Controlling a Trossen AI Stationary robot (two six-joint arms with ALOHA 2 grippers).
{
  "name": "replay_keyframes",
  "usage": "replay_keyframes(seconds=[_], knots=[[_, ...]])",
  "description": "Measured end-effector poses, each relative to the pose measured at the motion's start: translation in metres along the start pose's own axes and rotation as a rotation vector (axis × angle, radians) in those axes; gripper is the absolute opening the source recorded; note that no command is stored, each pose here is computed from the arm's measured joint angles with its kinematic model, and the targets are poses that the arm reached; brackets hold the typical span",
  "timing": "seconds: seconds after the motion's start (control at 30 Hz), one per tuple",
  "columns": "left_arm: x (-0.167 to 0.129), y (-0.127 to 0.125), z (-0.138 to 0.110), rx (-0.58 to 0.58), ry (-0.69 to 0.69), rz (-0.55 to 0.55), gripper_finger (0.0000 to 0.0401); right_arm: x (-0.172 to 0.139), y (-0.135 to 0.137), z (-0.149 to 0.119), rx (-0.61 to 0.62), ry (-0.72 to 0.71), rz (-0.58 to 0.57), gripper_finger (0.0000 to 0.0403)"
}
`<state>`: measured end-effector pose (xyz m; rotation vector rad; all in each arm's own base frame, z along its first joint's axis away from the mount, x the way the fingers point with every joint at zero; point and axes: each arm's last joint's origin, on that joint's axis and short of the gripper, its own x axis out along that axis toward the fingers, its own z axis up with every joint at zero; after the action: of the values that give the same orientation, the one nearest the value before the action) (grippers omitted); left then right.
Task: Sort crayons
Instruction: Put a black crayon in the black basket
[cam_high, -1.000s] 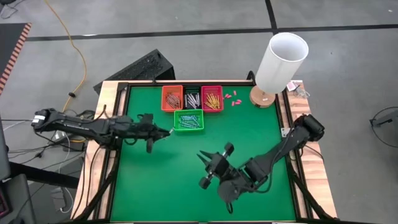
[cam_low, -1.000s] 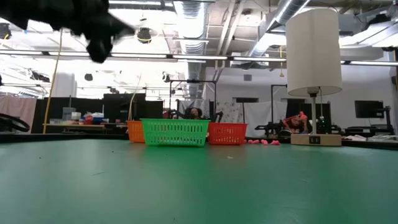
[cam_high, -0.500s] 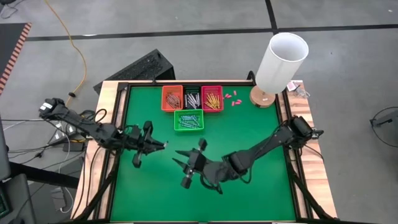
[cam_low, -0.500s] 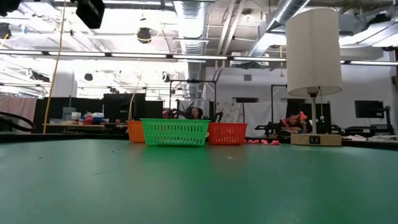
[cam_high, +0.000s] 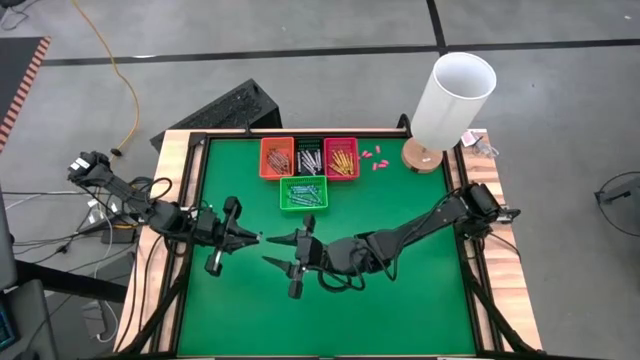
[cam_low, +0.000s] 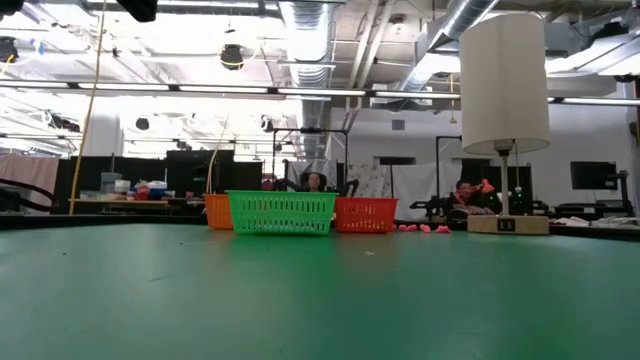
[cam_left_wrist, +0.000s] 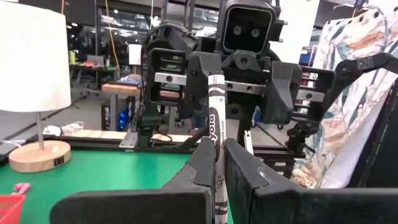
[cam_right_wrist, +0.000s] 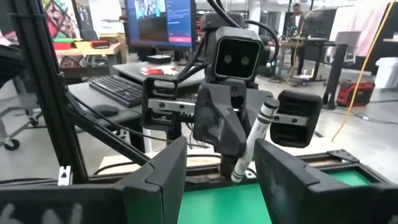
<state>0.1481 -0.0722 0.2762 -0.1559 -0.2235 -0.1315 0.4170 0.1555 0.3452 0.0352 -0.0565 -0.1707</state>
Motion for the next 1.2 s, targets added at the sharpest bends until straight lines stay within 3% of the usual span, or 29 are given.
replay_keyframes(seconds=[0.7, 1.2], knots=[[0.000, 0.000, 0.001, 0.021, -0.012, -0.006, 0.0000, 0.018, -0.030, 0.005, -0.013, -0.059, -0.012, 0.0190], [0.000, 0.000, 0.002, 0.035, -0.022, -0.005, 0.0000, 0.023, -0.038, 0.005, -0.010, -0.059, 0.040, 0.0126]])
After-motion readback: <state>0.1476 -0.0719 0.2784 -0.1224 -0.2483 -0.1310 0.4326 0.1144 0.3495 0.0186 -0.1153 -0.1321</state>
